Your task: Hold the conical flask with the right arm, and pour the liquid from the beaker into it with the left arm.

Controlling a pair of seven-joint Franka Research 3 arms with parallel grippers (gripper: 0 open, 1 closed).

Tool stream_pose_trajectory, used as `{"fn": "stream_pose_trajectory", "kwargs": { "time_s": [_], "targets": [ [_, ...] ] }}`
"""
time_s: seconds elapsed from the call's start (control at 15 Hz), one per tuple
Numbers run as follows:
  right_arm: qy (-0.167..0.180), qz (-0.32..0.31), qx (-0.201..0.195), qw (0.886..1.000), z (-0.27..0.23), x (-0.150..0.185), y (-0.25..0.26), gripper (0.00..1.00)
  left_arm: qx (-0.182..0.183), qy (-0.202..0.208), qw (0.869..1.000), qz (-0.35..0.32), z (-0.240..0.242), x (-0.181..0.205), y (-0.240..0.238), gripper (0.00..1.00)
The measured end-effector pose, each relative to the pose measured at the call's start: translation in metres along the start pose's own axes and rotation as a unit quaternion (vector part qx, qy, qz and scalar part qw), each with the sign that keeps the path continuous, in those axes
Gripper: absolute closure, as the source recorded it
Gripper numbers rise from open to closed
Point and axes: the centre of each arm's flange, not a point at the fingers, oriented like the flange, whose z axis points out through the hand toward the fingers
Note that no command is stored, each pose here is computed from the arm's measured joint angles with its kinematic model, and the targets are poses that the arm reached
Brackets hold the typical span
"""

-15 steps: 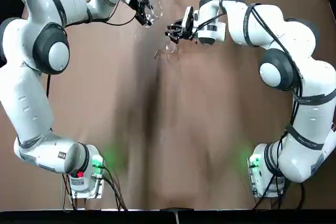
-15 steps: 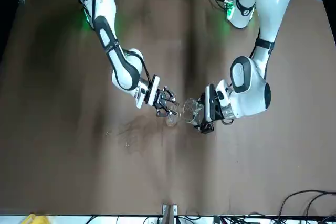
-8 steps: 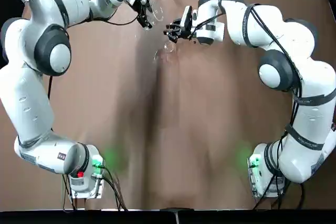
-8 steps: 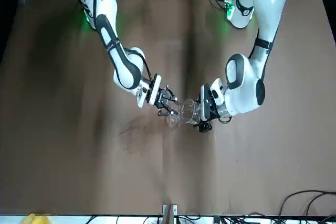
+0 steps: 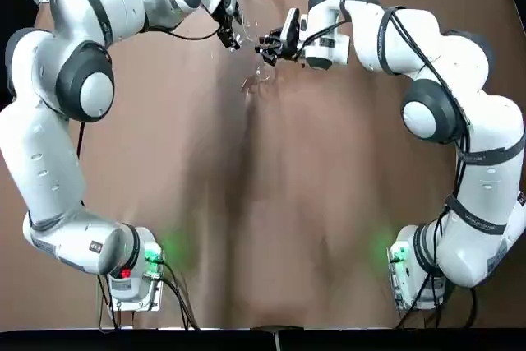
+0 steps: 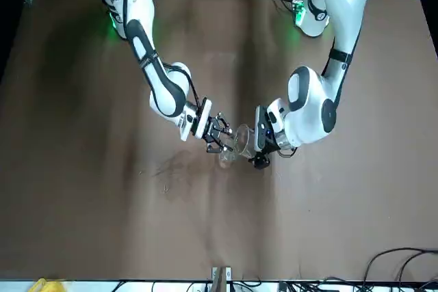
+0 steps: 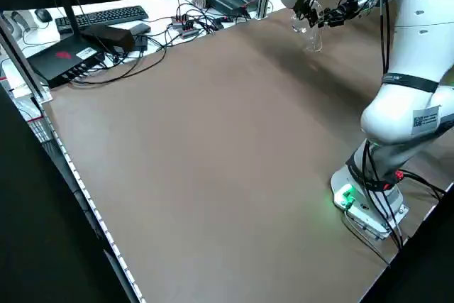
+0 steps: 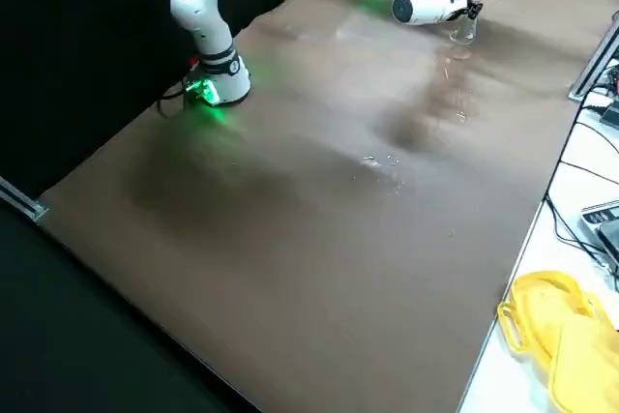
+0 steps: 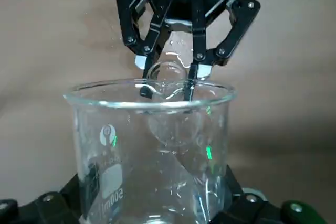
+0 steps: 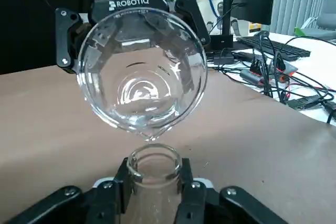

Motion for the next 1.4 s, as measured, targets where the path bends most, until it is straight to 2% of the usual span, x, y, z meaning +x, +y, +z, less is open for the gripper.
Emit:
{"fn": "stream_pose_trajectory", "kwargs": {
  "time_s": [0.4, 0.67, 1.13, 1.4],
  "targets": [
    [-0.002, 0.001, -0.001, 1.000, 0.001, -0.001, 0.000, 0.61, -0.003, -0.025, 0.999, 0.021, 0.002, 0.002, 0.001, 0.02],
    [-0.003, 0.001, -0.002, 1.000, 0.001, -0.002, 0.000, 0.61, -0.004, -0.027, 0.999, 0.023, 0.003, 0.004, 0.002, 0.02],
    [-0.002, 0.001, -0.002, 1.000, 0.001, -0.001, 0.000, 0.61, -0.005, -0.030, 0.999, -0.020, 0.006, 0.009, 0.004, 0.02],
    [-0.004, 0.001, -0.001, 1.000, 0.003, -0.003, -0.002, 0.61, 0.000, -0.057, 0.998, -0.032, 0.003, 0.012, 0.003, 0.02]
  ]
}}
